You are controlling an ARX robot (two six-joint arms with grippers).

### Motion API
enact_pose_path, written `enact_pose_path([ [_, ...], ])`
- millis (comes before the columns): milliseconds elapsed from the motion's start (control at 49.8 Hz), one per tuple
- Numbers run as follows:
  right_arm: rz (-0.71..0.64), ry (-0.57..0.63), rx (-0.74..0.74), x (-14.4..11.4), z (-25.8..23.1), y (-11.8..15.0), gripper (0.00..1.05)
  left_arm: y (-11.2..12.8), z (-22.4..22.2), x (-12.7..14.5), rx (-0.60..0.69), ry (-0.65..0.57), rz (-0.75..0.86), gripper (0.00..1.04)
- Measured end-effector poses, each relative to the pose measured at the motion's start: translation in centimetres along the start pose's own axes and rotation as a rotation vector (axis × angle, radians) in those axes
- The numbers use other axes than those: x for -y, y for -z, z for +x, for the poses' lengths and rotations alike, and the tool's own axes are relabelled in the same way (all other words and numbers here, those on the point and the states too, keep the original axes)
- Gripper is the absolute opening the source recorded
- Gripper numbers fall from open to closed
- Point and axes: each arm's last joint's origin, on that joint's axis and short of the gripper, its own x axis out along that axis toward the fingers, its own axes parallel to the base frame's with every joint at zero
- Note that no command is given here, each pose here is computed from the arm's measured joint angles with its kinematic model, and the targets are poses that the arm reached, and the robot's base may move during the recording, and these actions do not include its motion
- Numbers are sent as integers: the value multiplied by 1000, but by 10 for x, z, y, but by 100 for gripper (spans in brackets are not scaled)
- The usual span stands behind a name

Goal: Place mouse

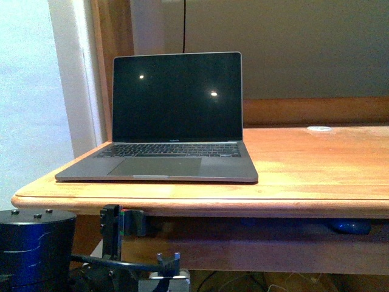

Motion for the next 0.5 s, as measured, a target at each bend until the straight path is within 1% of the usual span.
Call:
enact_pose_path([
  [140,0,0,0,0,0,0,97,-19,-5,-7,-24,81,-147,97],
  [301,0,0,0,0,0,0,97,-44,-17,-12,-8,143,-311,97],
  [321,0,0,0,0,0,0,97,-51,-20,-12,4,161,-363,97],
  [441,0,0,0,0,0,0,97,-85,-39,-11,63,242,-531,97],
  [502,0,0,0,0,0,0,97,-95,-46,-10,77,269,-589,97],
])
